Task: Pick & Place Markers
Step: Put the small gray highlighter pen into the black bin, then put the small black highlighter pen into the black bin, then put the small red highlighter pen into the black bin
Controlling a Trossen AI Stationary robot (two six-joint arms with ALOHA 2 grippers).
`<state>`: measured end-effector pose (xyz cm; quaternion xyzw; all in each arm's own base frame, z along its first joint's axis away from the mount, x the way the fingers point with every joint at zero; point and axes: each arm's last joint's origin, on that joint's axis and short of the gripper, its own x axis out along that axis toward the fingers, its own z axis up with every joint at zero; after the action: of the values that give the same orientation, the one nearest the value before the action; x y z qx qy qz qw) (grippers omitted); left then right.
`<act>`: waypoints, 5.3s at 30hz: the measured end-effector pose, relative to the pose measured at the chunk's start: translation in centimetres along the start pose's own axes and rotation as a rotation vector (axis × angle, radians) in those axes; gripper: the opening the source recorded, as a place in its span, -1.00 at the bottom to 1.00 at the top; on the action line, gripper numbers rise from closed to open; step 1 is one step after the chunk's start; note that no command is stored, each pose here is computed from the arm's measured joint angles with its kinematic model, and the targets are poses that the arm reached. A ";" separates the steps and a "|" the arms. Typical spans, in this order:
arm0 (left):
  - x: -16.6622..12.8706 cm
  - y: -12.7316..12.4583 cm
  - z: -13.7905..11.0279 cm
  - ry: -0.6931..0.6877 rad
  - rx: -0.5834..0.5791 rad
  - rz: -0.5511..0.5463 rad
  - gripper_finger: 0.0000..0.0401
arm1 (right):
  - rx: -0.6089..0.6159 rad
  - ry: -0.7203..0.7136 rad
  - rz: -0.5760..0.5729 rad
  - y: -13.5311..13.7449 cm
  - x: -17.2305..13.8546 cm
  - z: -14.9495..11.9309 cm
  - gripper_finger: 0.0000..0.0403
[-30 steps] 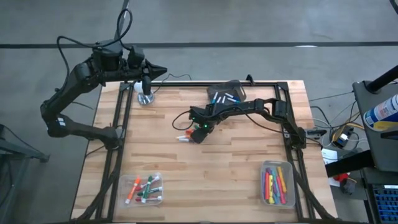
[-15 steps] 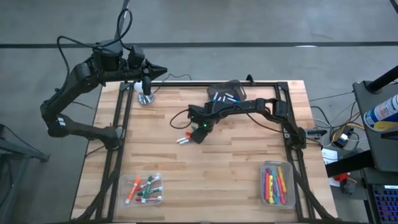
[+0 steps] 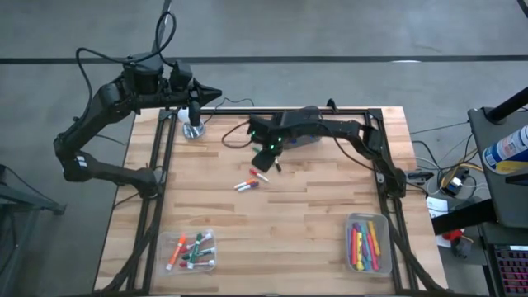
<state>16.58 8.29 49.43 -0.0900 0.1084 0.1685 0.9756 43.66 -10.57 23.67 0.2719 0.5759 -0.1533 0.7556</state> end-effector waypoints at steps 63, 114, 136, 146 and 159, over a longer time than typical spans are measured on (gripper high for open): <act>0.7 0.1 -0.2 0.031 -0.088 0.005 -0.96 | 0.297 0.131 -0.015 -0.4 2.9 -2.6 -0.23; 0.8 0.2 -0.3 0.033 -0.058 0.004 -0.96 | 0.261 0.100 -0.008 -3.2 8.7 -4.9 -0.83; 0.8 0.2 -0.3 0.033 -0.058 0.004 -0.96 | 0.184 0.009 -0.262 -8.0 -2.6 0.0 -0.85; 0.8 0.2 -0.3 0.033 -0.058 0.004 -0.96 | 0.313 0.063 -0.292 -13.8 -2.4 -0.1 -0.73; 0.8 0.2 -0.3 0.033 -0.051 0.004 -0.96 | 0.268 0.034 -0.270 -13.0 -3.0 0.4 -0.17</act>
<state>17.21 8.63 48.97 -0.1174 0.1204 0.1717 0.9707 36.01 -21.51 23.58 0.2931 0.5944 -0.3239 0.6752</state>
